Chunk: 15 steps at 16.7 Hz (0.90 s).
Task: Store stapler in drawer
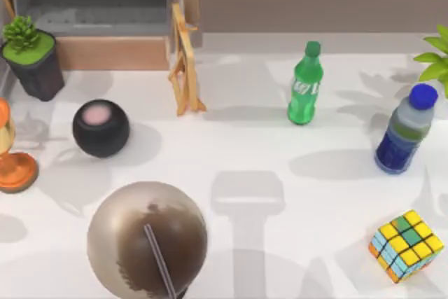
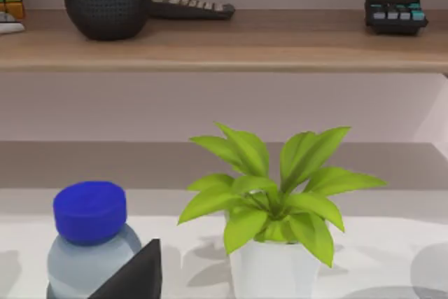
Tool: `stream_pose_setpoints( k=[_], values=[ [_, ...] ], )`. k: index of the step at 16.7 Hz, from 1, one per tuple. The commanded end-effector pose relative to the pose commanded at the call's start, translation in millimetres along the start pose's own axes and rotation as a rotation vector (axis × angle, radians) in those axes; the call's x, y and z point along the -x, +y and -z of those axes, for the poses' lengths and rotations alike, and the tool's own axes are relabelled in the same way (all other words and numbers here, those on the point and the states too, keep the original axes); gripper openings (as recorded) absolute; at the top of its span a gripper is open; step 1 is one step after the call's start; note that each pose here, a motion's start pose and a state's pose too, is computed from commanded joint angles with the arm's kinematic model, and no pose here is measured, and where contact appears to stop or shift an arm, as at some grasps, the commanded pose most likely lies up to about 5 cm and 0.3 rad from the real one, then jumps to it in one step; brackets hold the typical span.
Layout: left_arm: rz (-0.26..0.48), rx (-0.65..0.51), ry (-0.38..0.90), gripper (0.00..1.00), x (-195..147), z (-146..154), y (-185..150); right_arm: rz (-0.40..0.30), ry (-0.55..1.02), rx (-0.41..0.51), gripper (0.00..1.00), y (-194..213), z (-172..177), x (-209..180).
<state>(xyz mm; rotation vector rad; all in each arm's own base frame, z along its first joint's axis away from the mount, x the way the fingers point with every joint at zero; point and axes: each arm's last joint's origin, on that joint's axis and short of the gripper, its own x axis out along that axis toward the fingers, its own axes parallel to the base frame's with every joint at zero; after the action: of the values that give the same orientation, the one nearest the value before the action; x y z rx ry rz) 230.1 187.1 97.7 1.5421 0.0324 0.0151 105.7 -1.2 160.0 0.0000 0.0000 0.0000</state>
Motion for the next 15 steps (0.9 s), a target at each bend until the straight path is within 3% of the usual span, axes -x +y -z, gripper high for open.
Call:
stream_pose_setpoints(
  k=[9, 15],
  values=[
    [-0.013, -0.029, -0.047, 1.0, 0.1, -11.3, -2.1, 0.0, 0.0, 0.0, 1.0, 0.0, 0.0, 0.0],
    [-0.011, -0.029, -0.05, 1.0, -23.9, -13.6, -2.7, 0.0, 0.0, 0.0, 1.0, 0.0, 0.0, 0.0]
  ],
)
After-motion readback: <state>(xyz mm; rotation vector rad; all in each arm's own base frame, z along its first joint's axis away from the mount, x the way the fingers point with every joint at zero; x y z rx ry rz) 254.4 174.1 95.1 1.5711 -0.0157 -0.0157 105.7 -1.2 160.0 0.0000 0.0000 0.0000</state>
